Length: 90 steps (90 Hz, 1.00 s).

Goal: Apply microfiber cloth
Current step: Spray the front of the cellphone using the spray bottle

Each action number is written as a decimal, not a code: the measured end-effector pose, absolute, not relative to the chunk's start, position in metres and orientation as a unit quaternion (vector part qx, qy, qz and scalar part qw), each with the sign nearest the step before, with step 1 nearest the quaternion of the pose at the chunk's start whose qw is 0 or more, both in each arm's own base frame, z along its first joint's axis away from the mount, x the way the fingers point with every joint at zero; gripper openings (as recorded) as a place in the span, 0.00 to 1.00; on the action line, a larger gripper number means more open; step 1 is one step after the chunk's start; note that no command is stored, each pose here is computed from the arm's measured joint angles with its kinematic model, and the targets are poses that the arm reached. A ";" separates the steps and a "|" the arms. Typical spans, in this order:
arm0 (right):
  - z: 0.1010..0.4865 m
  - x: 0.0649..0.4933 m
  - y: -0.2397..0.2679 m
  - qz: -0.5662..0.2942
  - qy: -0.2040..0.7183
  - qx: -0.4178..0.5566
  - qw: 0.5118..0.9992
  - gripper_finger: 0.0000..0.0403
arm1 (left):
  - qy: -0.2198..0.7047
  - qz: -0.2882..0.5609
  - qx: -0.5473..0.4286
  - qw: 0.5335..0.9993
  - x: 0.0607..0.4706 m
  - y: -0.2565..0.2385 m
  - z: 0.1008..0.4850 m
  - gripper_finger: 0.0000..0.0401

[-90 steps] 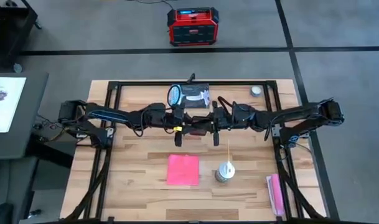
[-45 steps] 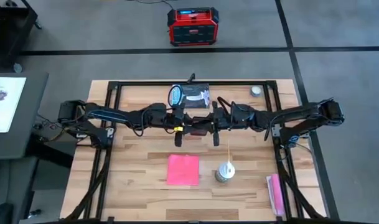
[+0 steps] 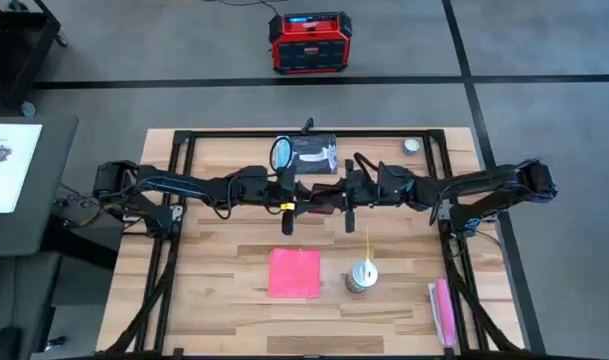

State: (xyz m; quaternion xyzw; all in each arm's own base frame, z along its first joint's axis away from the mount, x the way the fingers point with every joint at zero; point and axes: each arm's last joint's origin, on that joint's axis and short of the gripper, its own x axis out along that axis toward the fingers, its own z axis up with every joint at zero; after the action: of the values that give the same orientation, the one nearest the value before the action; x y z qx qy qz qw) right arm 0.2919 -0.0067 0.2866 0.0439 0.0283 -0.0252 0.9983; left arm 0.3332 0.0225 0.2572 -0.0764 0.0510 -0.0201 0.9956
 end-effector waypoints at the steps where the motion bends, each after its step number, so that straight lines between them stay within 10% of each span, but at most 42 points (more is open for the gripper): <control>1: 0.287 0.292 -0.007 -0.025 0.028 0.044 0.998 0.03 | 0.051 -0.020 -0.076 0.996 0.333 0.023 0.257 0.17; 90: 0.287 0.292 -0.005 -0.024 0.028 0.040 0.999 0.07 | 0.036 -0.009 -0.048 0.998 0.333 0.023 0.260 0.01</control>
State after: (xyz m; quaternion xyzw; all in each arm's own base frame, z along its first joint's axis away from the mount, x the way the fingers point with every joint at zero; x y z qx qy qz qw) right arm 0.2921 -0.0054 0.2866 0.0403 0.0278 -0.0238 0.9985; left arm 0.3335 0.0234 0.2598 -0.0483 0.0365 -0.0094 0.9981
